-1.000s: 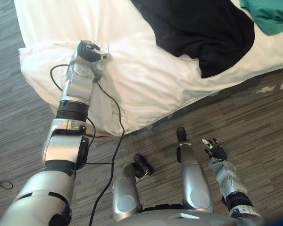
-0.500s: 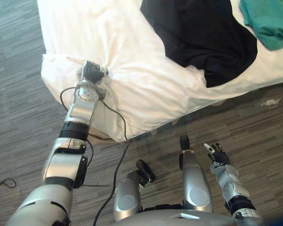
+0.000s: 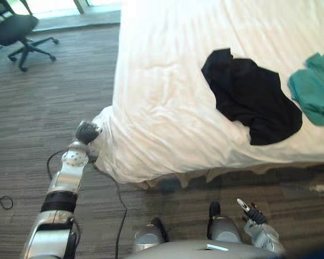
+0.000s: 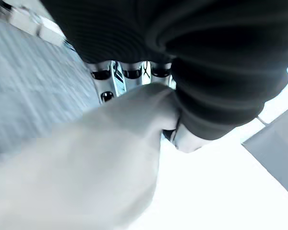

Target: Tidy the bed and pick cloth on bed and put in laundry

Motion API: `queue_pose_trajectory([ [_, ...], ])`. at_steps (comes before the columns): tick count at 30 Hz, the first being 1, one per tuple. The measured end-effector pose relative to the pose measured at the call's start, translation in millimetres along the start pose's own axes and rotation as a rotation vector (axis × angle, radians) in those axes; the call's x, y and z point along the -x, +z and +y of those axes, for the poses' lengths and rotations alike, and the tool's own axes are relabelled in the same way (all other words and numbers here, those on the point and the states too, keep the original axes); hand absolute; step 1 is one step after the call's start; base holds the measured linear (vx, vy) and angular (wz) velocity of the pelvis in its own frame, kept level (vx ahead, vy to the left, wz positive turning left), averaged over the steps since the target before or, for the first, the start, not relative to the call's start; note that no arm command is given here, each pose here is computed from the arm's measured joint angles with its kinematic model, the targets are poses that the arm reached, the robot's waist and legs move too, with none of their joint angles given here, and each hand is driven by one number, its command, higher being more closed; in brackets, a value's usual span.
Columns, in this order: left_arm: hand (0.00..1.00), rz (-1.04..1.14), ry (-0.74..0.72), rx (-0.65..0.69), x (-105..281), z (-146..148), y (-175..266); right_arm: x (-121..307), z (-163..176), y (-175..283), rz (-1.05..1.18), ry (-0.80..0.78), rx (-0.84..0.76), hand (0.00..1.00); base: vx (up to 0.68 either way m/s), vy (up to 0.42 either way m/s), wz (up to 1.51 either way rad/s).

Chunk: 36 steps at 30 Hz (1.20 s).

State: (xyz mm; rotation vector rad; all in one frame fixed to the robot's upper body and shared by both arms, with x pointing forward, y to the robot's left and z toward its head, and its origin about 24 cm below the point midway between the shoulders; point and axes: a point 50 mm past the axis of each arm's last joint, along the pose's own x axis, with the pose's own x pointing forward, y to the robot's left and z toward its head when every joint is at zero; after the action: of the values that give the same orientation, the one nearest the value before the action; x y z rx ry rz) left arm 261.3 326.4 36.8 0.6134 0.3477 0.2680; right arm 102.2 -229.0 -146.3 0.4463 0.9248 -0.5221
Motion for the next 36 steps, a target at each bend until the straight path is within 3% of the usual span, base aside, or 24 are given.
queue_pose_trajectory([
  [7, 0.0, 0.192, -0.091, -0.024, 36, -16, -63, 4, -13, -18, 0.083, -0.031, -0.019, 0.0, 0.03, -0.001, 0.21],
  [13, 0.0, 0.469, -0.167, 0.018, 86, -56, -131, 5, -17, -24, 0.109, -0.028, -0.036, 0.0, 0.02, 0.004, 0.16],
  [19, 0.0, 0.742, -0.131, 0.12, 142, -93, -182, 5, -18, -23, 0.103, -0.015, -0.053, 0.0, 0.01, 0.001, 0.0],
  [24, 0.0, 0.675, -0.094, 0.337, 142, -112, -174, 6, -20, -24, 0.104, -0.024, -0.067, 0.0, -0.05, 0.001, -0.02],
  [32, 0.0, 0.716, -0.165, 0.411, 151, -149, -169, 7, -27, -28, 0.119, -0.072, -0.121, 0.0, 0.0, 0.0, -0.11],
  [36, 0.0, 0.72, -0.176, 0.412, 152, -153, -169, 8, -31, -32, 0.129, -0.135, -0.182, 0.0, 0.02, -0.004, -0.18],
])
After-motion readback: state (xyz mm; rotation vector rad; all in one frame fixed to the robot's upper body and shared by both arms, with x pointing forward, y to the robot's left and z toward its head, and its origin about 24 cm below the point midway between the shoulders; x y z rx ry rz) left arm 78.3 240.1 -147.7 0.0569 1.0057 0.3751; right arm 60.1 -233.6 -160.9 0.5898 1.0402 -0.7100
